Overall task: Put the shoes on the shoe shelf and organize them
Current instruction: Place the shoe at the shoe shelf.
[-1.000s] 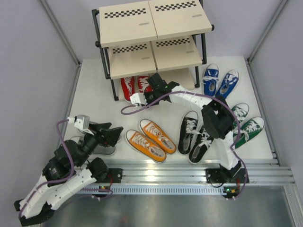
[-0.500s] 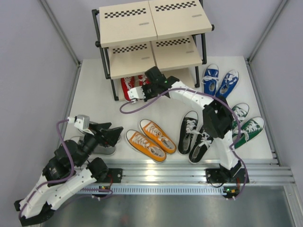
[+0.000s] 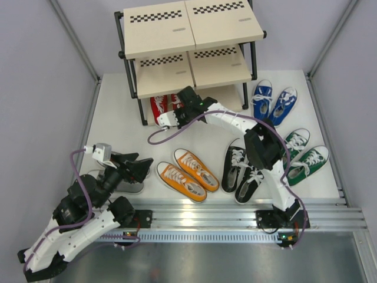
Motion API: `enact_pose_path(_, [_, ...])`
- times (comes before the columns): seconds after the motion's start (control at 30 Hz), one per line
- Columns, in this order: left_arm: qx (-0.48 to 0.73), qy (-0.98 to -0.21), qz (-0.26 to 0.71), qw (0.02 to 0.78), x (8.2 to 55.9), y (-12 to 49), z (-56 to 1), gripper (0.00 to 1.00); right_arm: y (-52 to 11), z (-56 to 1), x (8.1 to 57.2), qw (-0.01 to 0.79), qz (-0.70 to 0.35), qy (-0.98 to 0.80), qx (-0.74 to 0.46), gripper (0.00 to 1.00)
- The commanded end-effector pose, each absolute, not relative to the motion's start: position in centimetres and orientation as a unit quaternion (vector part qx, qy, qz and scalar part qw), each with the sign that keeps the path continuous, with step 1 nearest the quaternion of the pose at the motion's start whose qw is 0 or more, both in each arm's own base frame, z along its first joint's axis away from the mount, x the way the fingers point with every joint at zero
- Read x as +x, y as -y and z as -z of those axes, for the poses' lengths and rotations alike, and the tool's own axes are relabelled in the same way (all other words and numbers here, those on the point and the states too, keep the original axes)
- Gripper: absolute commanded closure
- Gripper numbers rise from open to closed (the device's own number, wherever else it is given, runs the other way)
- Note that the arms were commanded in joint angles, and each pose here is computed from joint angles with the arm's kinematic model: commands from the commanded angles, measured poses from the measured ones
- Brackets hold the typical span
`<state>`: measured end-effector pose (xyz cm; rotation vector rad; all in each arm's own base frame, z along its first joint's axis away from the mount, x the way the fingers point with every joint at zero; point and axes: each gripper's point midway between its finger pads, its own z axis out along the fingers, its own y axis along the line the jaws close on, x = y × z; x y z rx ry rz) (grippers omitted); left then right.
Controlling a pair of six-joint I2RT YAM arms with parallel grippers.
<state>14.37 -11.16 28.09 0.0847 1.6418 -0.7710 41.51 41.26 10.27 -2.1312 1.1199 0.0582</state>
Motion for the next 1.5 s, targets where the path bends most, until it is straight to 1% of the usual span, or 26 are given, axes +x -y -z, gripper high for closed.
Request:
enact_pose_path(0.0, [0.034,-0.693,0.347,0.631,14.3,11.1,-29.2,0.22,-44.6,-16.8,43.8,0.450,0.021,-0.385,-0.805,1.00])
enact_pose_path(0.5, [0.035,-0.693,0.346,0.631,14.3,11.1,-29.2,0.22,-46.3,-16.1,43.5,0.463,0.014,-0.395,-0.794,1.00])
enact_pose_path(0.87, [0.036,-0.693,0.346,0.631,14.3,11.1,-29.2,0.22,-47.0,-16.9,43.2,0.475,0.008,-0.398,-0.785,0.96])
enact_pose_path(0.97, [0.036,-0.693,0.346,0.632,14.3,11.0,-29.3,0.22,-47.0,-16.5,43.0,0.471,0.005,-0.400,-0.786,0.91])
enact_pose_path(1.0, [0.036,-0.693,0.347,0.631,14.3,11.1,-29.2,0.22,-46.9,-16.8,43.1,0.473,0.007,-0.401,-0.785,0.88])
enact_pose_path(1.07, [0.035,-0.693,0.347,0.631,14.3,11.1,-29.3,0.22,-46.9,-16.7,43.0,0.473,0.006,-0.401,-0.784,0.87])
enact_pose_path(1.17, [0.036,-0.693,0.347,0.631,14.3,11.1,-29.2,0.22,-46.8,-17.0,42.9,0.475,0.006,-0.402,-0.783,0.80])
enact_pose_path(1.3, [0.036,-0.693,0.347,0.631,14.3,11.1,-29.2,0.22,-46.7,-17.4,42.6,0.477,0.007,-0.401,-0.782,0.65])
enact_pose_path(1.37, [0.035,-0.693,0.348,0.631,14.2,11.1,-29.3,0.22,-46.6,-17.4,42.3,0.475,0.005,-0.402,-0.783,0.62])
enact_pose_path(1.4, [0.035,-0.693,0.348,0.631,14.2,11.1,-29.3,0.22,-46.5,-17.8,42.0,0.477,0.005,-0.400,-0.783,0.59])
enact_pose_path(1.47, [0.036,-0.693,0.347,0.631,14.2,11.1,-29.3,0.22,-46.1,-18.3,41.7,0.478,0.007,-0.399,-0.783,0.57])
